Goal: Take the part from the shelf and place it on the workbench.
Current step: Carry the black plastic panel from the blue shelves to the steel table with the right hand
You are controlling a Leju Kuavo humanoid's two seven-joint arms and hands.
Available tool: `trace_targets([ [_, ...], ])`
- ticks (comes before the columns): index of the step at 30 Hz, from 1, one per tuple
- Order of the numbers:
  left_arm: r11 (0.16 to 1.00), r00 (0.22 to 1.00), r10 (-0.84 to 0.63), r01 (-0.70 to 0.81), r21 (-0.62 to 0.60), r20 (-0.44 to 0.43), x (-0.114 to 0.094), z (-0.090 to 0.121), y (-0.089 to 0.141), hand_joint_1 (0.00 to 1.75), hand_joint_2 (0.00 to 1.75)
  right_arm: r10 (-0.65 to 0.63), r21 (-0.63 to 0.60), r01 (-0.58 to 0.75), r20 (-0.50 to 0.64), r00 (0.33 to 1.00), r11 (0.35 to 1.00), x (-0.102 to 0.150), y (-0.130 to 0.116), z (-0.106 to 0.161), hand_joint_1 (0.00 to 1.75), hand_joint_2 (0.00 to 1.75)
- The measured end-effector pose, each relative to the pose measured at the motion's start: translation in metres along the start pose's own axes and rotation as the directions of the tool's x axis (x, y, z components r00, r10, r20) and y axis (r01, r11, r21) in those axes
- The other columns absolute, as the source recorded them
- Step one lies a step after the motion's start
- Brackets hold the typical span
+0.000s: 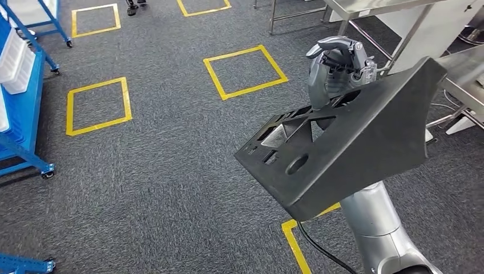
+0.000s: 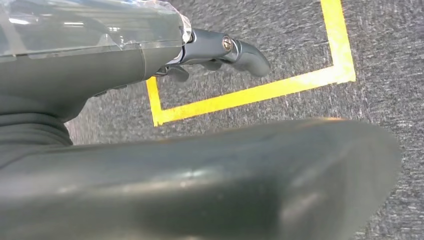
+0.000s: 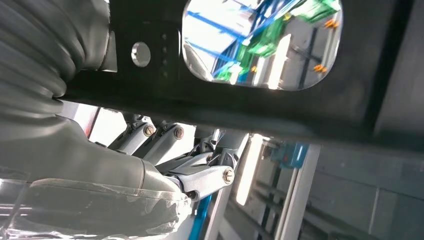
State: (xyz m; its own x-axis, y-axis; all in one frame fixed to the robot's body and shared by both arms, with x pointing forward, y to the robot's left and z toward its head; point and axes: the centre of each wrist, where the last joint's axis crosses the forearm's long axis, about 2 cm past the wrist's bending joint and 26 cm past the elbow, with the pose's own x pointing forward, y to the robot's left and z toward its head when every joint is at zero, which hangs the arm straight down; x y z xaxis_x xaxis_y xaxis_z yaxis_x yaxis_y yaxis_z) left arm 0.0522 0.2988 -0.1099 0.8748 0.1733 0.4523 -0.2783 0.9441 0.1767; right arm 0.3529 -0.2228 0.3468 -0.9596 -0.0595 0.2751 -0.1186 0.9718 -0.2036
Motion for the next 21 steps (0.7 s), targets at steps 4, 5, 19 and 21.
trace_targets([
  [4,1.0,1.0,0.003,-0.003,0.01,-0.003,-0.001,0.0,0.004,0.0,0.0,-0.011,0.002,0.011,-0.007,1.0,1.0,0.0,0.002,0.004,1.75,1.75],
  [5,1.0,1.0,0.005,-0.004,0.013,-0.003,-0.001,-0.001,0.005,0.0,0.0,-0.015,0.003,0.015,-0.005,1.0,1.0,0.0,0.002,0.004,1.75,1.75],
  [19,1.0,1.0,-0.002,0.001,0.012,0.017,0.002,-0.003,0.01,0.0,0.0,-0.115,0.036,0.113,0.037,0.993,0.993,0.007,0.005,-0.007,1.75,1.75],
  [21,1.0,1.0,-0.005,0.005,0.005,0.022,0.003,-0.003,0.01,0.0,0.0,-0.116,0.049,0.114,0.055,0.992,0.992,0.011,0.005,-0.017,1.75,1.75],
])
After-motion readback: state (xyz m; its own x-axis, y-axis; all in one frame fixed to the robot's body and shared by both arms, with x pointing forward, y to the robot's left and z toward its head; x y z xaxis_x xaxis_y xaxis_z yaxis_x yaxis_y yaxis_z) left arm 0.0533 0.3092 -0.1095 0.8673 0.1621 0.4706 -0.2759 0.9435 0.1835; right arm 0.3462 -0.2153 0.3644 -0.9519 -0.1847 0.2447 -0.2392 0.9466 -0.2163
